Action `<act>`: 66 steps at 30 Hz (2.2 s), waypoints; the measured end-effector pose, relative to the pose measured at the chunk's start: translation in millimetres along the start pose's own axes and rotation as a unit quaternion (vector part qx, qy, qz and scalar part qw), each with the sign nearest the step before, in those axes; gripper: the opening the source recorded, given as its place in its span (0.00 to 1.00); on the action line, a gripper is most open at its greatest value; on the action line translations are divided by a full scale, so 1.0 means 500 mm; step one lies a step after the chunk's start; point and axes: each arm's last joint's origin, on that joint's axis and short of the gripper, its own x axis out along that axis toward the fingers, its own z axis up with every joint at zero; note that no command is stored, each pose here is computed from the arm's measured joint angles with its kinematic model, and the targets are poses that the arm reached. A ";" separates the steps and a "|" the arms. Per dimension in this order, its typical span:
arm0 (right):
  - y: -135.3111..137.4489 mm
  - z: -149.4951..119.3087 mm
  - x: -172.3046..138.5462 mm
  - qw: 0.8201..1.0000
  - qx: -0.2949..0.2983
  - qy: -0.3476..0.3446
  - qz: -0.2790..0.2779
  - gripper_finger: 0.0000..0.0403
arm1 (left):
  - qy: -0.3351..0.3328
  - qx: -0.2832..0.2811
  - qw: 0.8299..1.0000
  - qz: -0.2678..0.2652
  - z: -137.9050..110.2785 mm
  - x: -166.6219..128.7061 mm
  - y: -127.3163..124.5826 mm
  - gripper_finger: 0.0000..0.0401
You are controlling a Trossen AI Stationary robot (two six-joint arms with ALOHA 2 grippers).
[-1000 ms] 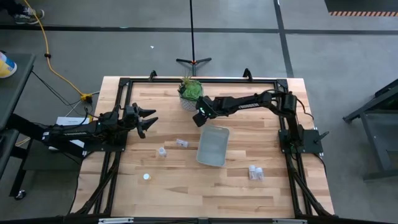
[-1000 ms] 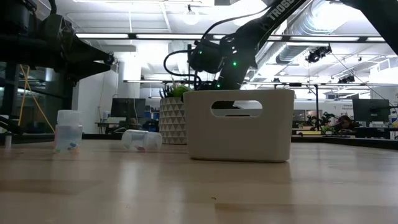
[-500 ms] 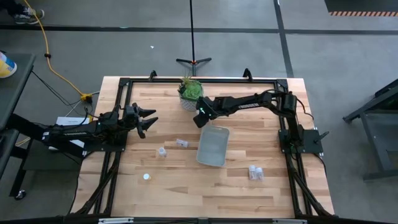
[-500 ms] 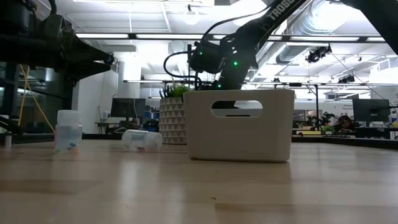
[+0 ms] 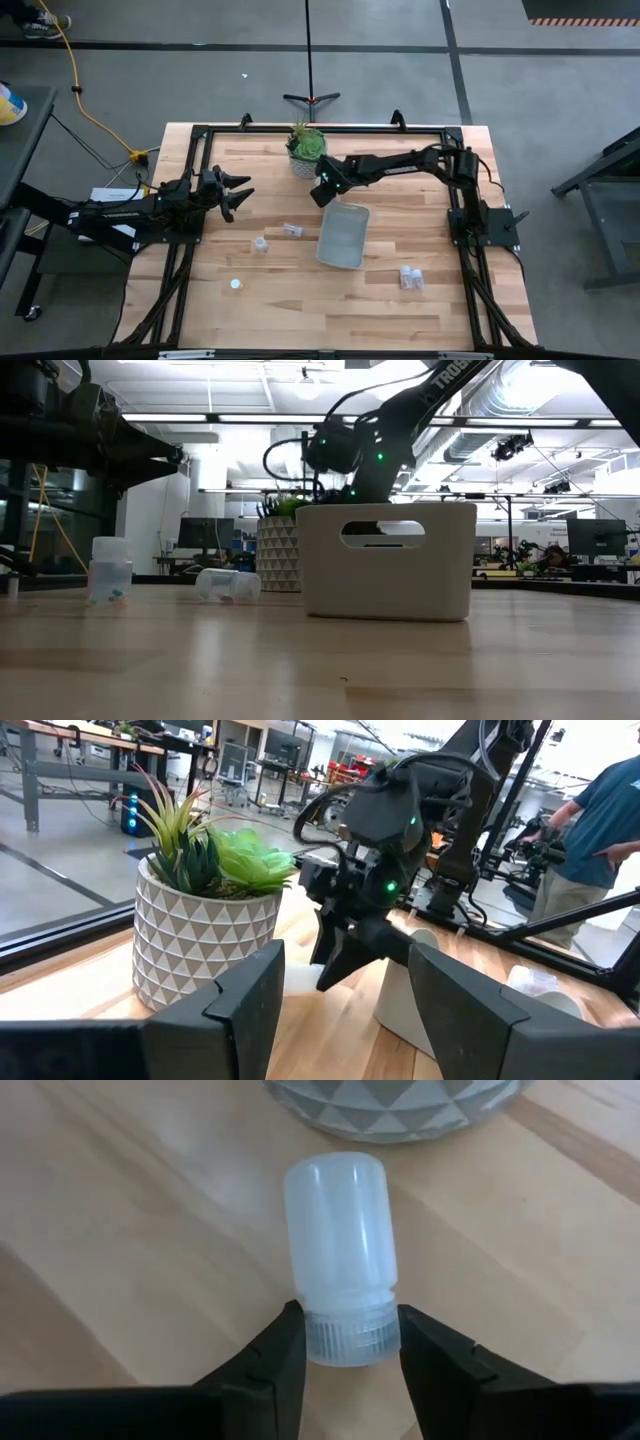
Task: Pick and place pill bottles into a basket
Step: Put the white medicine bottle into the white bin
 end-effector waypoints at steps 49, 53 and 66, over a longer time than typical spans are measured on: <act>0.125 -0.174 -0.155 0.950 -0.299 0.077 -0.037 0.33 | 0.000 0.000 1.000 0.000 0.000 0.000 0.000 0.62; 0.124 -0.177 -0.126 0.947 -0.305 0.089 -0.040 0.33 | 0.000 0.000 1.000 0.000 0.000 0.000 0.000 0.62; 0.126 -0.181 -0.107 0.949 -0.299 0.090 -0.040 0.40 | 0.000 0.000 1.000 0.000 0.000 0.000 0.000 0.62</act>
